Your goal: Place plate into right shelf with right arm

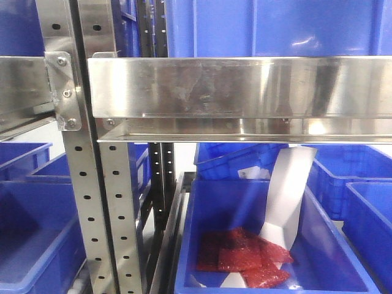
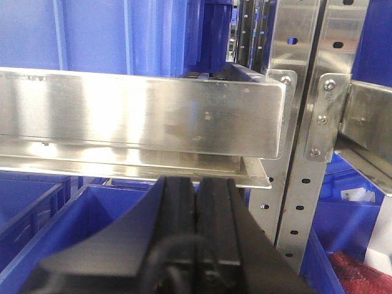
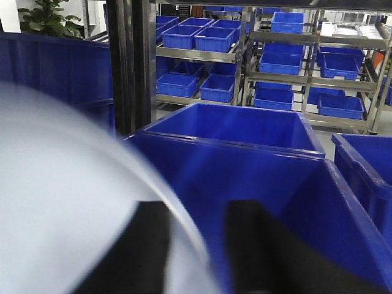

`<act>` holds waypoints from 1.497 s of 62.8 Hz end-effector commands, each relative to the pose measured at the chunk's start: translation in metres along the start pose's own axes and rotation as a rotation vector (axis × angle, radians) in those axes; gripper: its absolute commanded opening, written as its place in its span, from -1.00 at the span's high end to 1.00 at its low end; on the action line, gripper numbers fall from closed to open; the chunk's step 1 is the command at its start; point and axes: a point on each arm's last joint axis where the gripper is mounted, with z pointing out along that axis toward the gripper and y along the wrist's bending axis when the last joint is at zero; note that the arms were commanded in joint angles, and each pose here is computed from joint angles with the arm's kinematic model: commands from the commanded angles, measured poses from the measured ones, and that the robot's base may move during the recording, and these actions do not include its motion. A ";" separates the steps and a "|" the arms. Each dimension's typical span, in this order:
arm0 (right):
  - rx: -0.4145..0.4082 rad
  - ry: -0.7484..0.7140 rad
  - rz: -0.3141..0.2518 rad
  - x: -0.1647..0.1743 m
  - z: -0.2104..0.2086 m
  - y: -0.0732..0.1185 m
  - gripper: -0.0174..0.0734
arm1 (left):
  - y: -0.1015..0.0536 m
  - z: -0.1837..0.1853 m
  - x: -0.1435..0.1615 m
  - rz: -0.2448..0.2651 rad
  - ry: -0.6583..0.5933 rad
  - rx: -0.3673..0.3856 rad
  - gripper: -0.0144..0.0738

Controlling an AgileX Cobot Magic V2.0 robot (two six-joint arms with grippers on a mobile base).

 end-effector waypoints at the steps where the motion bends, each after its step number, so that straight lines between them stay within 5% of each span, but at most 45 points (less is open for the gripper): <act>1: -0.002 -0.179 -0.005 -0.035 -0.012 0.000 -0.60 | 0.001 -0.001 -0.005 -0.015 -0.089 -0.012 0.96; 13: 0.006 -0.204 0.043 -0.042 -0.019 -0.001 -0.44 | 0.001 -0.001 -0.005 -0.015 -0.089 -0.012 0.96; 34: 0.079 -0.283 0.047 -0.066 -0.049 -0.022 0.53 | 0.001 -0.001 -0.005 -0.015 -0.089 -0.012 0.96; 56: 0.126 -0.218 0.030 -0.030 -0.102 -0.028 0.50 | 0.001 -0.001 -0.005 -0.015 -0.089 -0.012 0.96; 94: 0.121 -0.211 0.014 0.118 -0.262 -0.011 0.50 | 0.001 -0.001 -0.005 -0.015 -0.089 -0.012 0.96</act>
